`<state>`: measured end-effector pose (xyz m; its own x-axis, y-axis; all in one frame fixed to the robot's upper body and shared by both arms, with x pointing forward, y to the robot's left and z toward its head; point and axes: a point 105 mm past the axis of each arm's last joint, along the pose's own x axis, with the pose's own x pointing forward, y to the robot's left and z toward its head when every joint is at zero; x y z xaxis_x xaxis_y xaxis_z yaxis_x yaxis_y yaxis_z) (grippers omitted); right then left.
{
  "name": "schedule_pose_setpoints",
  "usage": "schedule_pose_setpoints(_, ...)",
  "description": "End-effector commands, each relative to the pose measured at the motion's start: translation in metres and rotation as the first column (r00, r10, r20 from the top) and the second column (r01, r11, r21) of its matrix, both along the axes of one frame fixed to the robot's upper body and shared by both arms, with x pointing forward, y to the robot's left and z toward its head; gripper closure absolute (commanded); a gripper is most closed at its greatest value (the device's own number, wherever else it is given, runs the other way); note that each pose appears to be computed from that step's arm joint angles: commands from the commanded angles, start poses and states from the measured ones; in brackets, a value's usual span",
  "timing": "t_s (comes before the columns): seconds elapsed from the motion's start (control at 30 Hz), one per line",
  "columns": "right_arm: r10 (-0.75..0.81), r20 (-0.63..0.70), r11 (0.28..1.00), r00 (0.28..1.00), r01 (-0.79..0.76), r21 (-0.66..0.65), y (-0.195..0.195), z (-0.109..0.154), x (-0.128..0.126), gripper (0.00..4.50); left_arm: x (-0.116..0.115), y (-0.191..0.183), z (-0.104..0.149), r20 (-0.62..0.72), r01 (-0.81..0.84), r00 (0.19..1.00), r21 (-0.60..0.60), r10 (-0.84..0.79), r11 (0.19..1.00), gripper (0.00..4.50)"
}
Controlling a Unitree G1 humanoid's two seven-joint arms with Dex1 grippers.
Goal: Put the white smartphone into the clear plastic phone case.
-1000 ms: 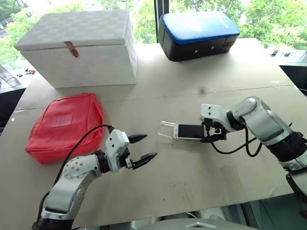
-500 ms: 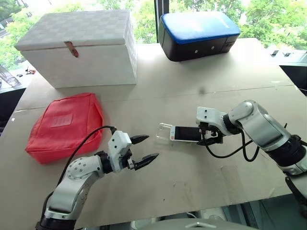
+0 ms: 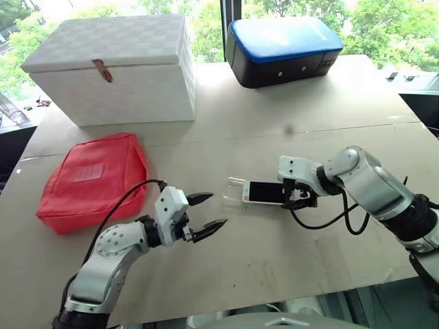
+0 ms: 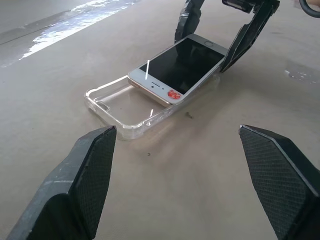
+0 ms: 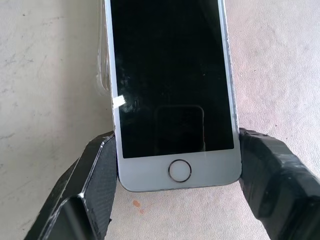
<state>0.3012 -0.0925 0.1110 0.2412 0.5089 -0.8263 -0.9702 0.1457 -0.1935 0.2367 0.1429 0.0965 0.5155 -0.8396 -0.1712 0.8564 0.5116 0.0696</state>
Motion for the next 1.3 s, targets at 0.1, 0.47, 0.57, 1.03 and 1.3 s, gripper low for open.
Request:
schedule_pose_setpoints(0.1,0.041,0.029,0.999,0.999,-0.042,0.007,0.005,0.007,-0.003,0.06,-0.002,-0.003,0.004,0.025,0.019,1.000,-0.009,-0.018,1.000,0.49)
schedule_pose_setpoints(0.47,-0.029,0.058,0.986,0.998,0.019,0.163,-0.007,0.052,-0.008,0.57,0.000,0.000,0.005,0.028,0.015,0.999,-0.005,-0.015,1.000,0.49)
schedule_pose_setpoints(0.57,-0.053,0.047,0.976,0.998,0.042,0.214,-0.006,0.055,-0.008,1.84,0.001,0.001,0.005,0.029,0.021,0.999,-0.001,-0.021,1.000,0.49)
schedule_pose_setpoints(1.03,-0.103,-0.049,0.923,0.994,0.113,0.369,0.055,0.007,0.017,4.45,0.011,0.004,0.009,0.041,0.043,0.998,0.021,-0.044,0.999,0.49)
schedule_pose_setpoints(1.3,-0.090,-0.154,0.978,0.984,0.117,0.175,0.048,-0.057,0.007,4.45,0.015,0.009,0.008,0.051,0.028,0.998,0.036,-0.030,0.999,0.49)
